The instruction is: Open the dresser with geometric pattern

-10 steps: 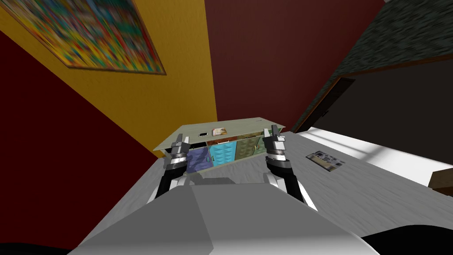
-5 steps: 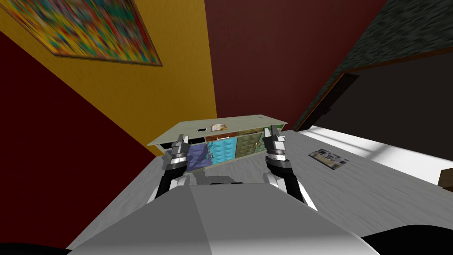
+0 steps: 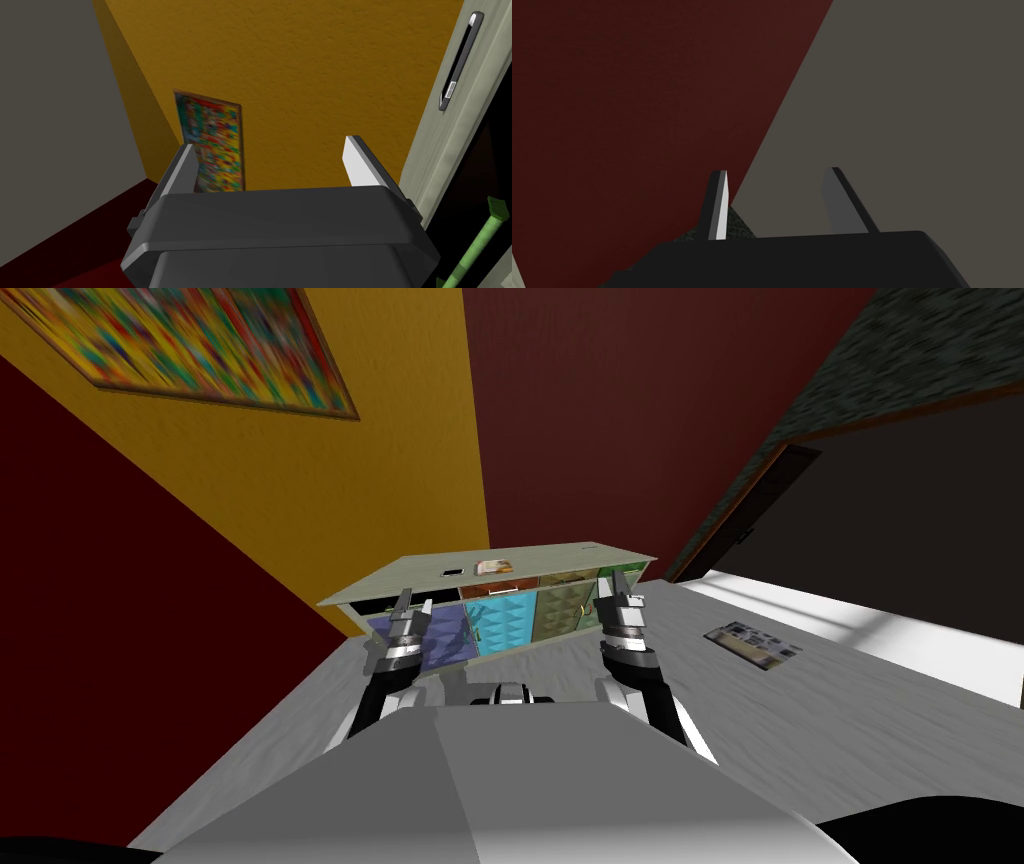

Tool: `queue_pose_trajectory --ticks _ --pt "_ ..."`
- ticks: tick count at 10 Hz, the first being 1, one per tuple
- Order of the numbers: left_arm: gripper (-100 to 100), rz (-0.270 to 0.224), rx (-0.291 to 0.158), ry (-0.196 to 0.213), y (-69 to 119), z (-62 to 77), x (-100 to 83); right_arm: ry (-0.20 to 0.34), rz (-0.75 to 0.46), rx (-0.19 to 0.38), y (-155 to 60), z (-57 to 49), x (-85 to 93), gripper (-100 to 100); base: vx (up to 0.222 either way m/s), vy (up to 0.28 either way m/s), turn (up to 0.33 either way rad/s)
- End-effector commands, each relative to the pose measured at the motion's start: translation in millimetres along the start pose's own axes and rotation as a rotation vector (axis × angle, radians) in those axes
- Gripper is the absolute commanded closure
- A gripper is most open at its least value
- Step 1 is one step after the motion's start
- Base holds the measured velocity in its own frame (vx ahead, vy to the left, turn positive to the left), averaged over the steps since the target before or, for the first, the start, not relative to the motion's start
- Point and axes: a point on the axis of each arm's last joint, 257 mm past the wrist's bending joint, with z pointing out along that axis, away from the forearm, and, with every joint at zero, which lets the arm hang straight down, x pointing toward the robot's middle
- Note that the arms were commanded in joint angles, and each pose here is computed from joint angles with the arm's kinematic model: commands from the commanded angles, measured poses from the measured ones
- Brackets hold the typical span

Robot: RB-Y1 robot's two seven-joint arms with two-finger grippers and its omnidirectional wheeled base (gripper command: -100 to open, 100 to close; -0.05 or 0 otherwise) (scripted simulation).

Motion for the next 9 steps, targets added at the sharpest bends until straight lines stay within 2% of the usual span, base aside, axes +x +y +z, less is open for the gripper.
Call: queue_pose_trajectory --ticks 1,4,9 --pt "-100 0.02 0.001 0.042 9.3 -2.8 2.1 0.0 0.0 0.0 0.0 0.0 0.0 0 0.051 -0.042 0.023" --pt "-100 0.029 0.003 0.066 24.3 -8.9 1.1 0.0 0.0 0.0 0.0 0.0 0.0 0 0.072 -0.045 0.025" --pt "-100 0.026 0.01 0.077 51.2 -22.9 -4.0 0.0 0.0 0.0 0.0 0.0 0.0 0 0.078 -0.076 0.029"
